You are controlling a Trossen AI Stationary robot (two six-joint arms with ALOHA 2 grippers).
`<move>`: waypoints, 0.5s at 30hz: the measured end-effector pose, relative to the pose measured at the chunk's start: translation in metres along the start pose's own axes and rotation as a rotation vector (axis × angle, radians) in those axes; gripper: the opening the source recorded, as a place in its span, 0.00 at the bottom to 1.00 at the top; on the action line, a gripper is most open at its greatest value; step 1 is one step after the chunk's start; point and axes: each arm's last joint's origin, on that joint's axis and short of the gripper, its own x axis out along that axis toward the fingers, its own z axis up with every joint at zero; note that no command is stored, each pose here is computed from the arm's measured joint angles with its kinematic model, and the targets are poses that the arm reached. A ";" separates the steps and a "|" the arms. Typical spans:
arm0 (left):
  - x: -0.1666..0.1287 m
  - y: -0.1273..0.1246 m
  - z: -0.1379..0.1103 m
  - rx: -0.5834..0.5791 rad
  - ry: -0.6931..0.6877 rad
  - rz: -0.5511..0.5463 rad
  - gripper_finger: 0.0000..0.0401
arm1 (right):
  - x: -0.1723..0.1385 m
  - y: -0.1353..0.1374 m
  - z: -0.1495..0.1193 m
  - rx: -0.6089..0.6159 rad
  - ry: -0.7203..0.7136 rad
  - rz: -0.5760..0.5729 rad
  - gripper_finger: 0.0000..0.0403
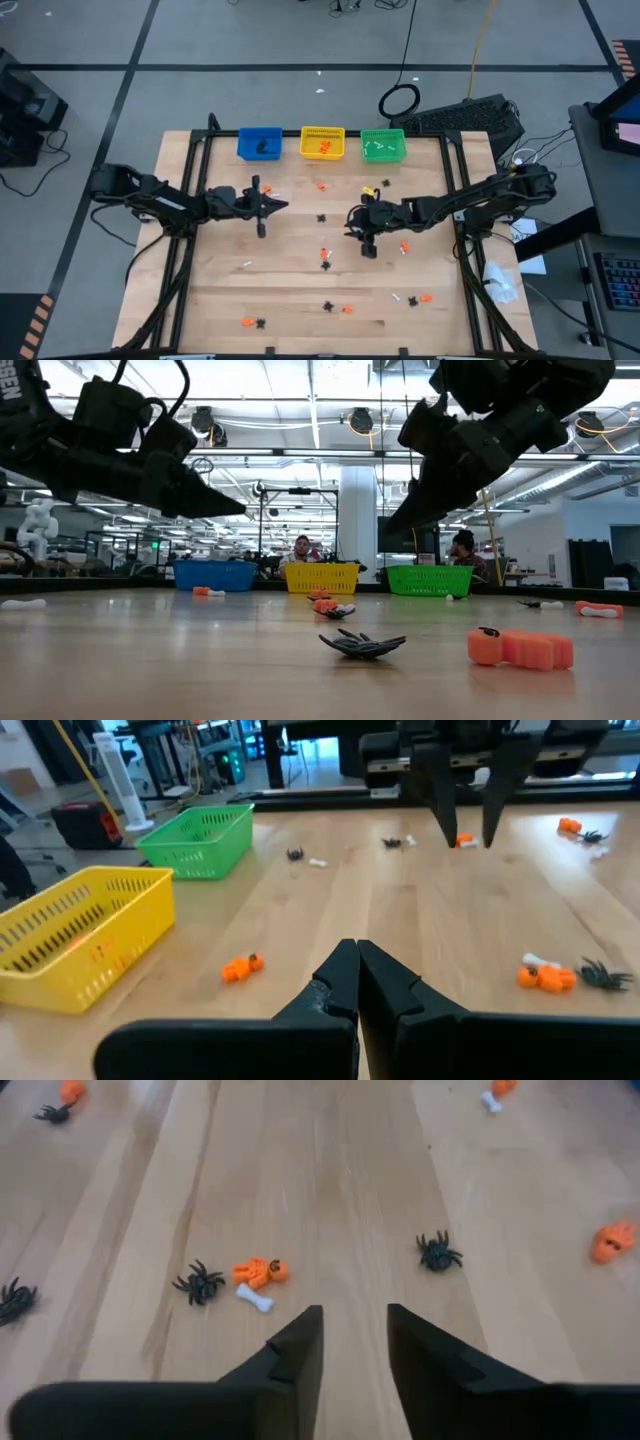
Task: Sort Halloween decoration
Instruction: Put the orange skeleton toy into the yellow bin
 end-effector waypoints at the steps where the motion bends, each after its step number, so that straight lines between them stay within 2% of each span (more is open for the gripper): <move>1: -0.001 0.000 -0.001 0.000 0.005 0.000 0.00 | 0.002 0.001 0.000 0.006 -0.007 0.003 0.29; 8: -0.002 0.000 -0.003 0.001 0.016 -0.001 0.00 | 0.005 0.002 -0.001 0.046 -0.012 0.008 0.38; 15: -0.002 0.000 -0.003 0.001 0.014 -0.001 0.00 | 0.003 0.014 0.007 0.040 -0.028 0.041 0.41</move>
